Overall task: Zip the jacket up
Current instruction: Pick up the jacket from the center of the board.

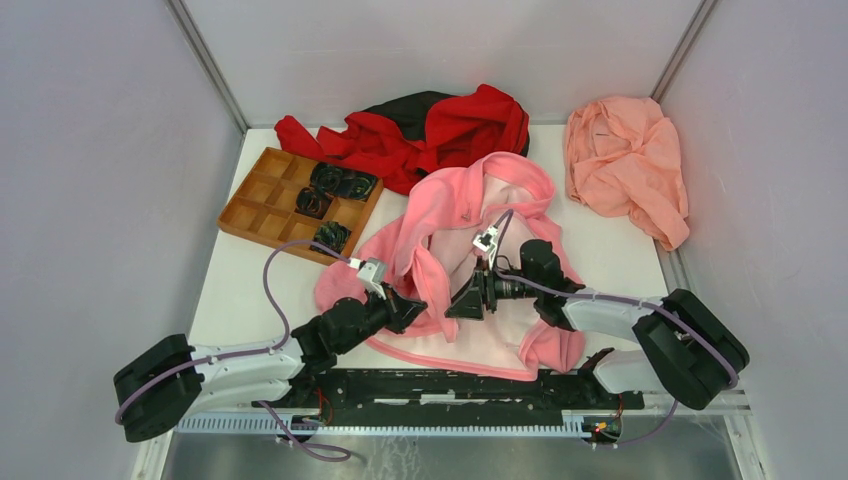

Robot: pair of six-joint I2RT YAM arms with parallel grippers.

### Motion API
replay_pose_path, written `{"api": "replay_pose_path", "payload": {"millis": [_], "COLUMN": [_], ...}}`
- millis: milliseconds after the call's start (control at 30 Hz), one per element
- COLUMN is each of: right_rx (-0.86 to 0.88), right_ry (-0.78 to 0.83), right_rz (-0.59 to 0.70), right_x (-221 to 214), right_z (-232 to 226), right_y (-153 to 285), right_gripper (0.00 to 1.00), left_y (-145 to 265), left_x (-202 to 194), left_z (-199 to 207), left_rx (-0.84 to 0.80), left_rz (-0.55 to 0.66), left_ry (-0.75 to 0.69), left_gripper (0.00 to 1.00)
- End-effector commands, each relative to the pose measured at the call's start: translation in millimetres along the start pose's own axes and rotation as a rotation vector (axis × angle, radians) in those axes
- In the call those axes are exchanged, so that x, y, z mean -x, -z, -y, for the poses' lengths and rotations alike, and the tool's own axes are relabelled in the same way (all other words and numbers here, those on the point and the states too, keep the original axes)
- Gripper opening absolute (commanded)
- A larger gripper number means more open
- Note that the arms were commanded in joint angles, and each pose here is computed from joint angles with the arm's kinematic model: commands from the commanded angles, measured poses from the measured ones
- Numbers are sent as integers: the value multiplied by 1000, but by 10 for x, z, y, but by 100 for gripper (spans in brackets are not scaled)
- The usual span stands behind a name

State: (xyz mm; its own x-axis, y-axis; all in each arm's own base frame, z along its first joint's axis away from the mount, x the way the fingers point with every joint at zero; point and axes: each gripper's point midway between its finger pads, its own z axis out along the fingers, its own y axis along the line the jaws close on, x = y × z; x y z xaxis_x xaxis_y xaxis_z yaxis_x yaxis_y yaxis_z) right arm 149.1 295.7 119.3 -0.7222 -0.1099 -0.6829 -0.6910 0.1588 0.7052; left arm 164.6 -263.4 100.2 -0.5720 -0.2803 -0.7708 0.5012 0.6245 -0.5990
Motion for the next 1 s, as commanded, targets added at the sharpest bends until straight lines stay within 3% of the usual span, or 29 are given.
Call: {"api": "replay_pose_path", "payload": {"millis": [0, 233, 433, 500, 633, 833, 967], "right_rx": [28, 25, 34, 33, 19, 10, 0], "right_ry": [53, 46, 39, 40, 43, 21, 10], "right_rz": [54, 63, 70, 71, 75, 85, 95], "right_x": [178, 177, 177, 178, 173, 190, 197], "right_z": [-98, -85, -103, -106, -83, -80, -63], "right_y": [26, 37, 42, 44, 50, 50, 52], "right_gripper": [58, 48, 26, 23, 23, 35, 36], "left_y": [-20, -34, -46, -51, -61, -74, -99], "left_x": [107, 118, 129, 131, 146, 159, 148], "left_z": [57, 74, 90, 93, 119, 164, 189], "left_rx": [-22, -27, -30, -30, -37, -53, -62], "left_rz": [42, 44, 47, 46, 47, 51, 44], "left_ry": [-22, -20, -12, -11, -7, 5, 12], "left_gripper": [2, 2, 2, 2, 2, 2, 2]}}
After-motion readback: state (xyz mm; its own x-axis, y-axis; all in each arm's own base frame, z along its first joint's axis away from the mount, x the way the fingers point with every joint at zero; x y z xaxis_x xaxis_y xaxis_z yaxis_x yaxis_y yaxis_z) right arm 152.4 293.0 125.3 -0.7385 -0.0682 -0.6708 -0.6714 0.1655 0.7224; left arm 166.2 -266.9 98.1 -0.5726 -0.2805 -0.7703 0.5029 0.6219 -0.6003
